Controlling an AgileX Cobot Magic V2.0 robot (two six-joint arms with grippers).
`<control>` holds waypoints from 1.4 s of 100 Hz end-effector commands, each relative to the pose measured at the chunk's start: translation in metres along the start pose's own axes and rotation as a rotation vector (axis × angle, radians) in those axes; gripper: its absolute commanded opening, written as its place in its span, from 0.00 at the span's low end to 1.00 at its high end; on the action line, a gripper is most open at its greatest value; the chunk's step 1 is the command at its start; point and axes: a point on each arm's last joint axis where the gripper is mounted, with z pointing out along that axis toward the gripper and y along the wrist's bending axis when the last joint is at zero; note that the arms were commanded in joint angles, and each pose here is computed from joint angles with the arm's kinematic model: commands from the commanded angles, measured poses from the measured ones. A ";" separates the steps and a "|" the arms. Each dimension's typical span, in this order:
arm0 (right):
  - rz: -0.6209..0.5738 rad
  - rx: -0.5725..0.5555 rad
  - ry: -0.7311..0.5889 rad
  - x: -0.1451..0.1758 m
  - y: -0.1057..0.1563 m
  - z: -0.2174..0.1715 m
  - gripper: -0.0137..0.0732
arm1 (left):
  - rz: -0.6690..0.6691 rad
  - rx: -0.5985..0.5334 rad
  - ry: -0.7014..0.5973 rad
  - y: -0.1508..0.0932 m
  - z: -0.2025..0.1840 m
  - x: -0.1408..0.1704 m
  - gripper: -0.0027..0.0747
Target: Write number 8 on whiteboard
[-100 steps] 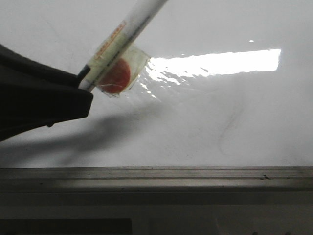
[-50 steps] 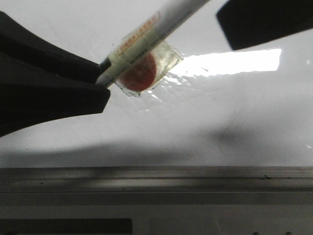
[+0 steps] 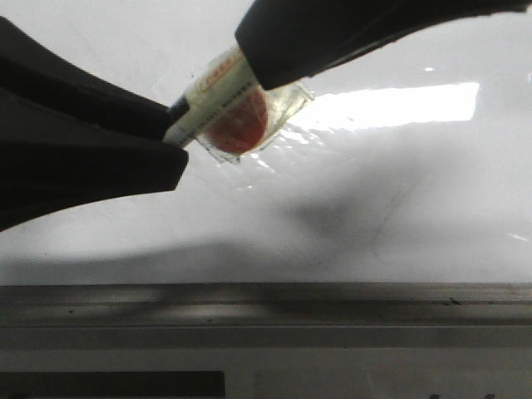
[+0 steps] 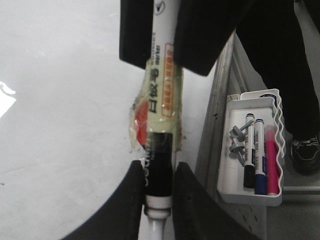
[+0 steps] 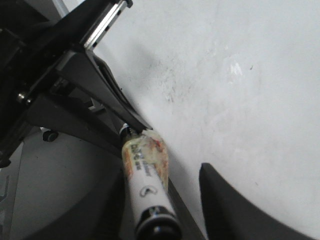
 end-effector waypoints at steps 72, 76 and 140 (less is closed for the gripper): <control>0.092 0.012 -0.124 -0.019 -0.003 -0.003 0.08 | -0.179 -0.140 -0.105 0.013 -0.032 -0.031 0.47; 0.117 0.017 -0.124 -0.019 -0.004 -0.004 0.08 | -0.195 -0.186 -0.111 0.015 -0.042 -0.035 0.47; 0.267 0.200 -0.141 -0.064 -0.057 -0.034 0.11 | -0.345 -0.419 -0.187 0.019 -0.102 -0.048 0.47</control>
